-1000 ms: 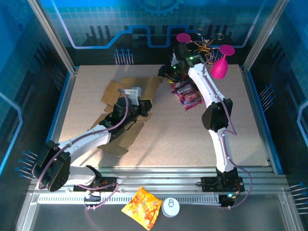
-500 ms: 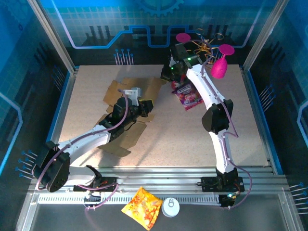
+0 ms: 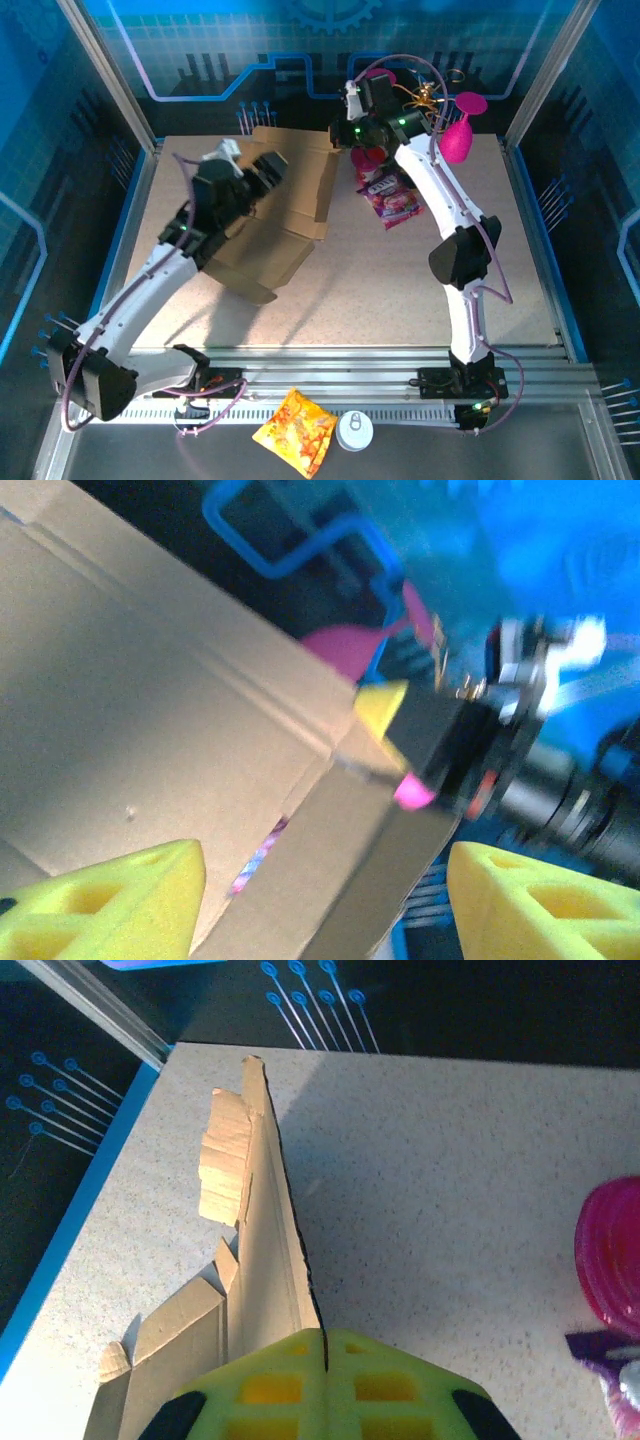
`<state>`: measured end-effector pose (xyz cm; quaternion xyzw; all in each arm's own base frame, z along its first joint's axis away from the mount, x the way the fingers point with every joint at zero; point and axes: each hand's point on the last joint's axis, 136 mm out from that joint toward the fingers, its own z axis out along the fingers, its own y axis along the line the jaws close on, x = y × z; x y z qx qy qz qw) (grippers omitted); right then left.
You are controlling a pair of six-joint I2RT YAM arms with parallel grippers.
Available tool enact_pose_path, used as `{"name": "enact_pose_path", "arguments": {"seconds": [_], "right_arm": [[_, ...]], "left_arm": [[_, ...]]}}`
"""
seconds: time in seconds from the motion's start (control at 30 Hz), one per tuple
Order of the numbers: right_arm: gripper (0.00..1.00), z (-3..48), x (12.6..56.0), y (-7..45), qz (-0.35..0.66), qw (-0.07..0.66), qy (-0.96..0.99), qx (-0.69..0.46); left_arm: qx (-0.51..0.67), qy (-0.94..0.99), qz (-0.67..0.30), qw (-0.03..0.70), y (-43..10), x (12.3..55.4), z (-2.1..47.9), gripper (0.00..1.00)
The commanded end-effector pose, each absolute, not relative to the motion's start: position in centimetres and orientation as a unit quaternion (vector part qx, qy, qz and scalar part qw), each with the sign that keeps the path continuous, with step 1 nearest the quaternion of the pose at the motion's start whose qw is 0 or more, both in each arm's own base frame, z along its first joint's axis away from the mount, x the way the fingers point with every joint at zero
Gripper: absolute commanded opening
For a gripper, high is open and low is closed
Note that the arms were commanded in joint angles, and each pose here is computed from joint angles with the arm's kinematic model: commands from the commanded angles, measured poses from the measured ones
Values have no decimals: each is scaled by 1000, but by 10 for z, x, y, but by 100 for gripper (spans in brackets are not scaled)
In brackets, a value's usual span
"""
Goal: Fold the paper box
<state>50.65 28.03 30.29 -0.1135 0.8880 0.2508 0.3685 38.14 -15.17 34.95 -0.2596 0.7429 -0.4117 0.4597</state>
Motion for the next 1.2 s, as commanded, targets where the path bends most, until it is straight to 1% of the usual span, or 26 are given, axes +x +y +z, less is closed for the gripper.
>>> {"name": "enact_pose_path", "arguments": {"seconds": [0.0,0.13,0.23,0.4,0.53,0.6,0.7,0.83,0.93,1.03,1.17], "right_arm": [[0,348,497,302,255,441,830,-225],[0,356,493,311,258,458,805,-274],[0,362,485,320,258,467,784,-316],[0,369,473,330,247,479,758,-367],[0,369,461,341,233,485,737,-409],[0,372,457,346,226,497,726,-418],[0,376,453,351,229,517,707,-426],[0,377,447,353,231,539,682,-438],[0,374,442,354,227,547,670,-448],[0,368,439,353,218,548,660,-465],[0,364,442,350,209,554,656,-467]], "left_arm": [[-381,741,-433,344,-140,380,343,64],[-458,729,-419,289,-123,395,346,65],[-498,701,-420,290,-111,414,353,64],[-571,667,-406,253,-95,440,347,64],[-602,649,-390,254,-73,465,341,66],[-607,647,-387,252,-62,481,335,67],[-615,650,-383,230,-54,499,322,70],[-605,664,-367,244,-40,519,316,71],[-600,677,-364,220,-39,527,304,72],[-597,689,-349,217,-37,528,294,72],[-597,699,-337,203,-37,526,281,66]]}}
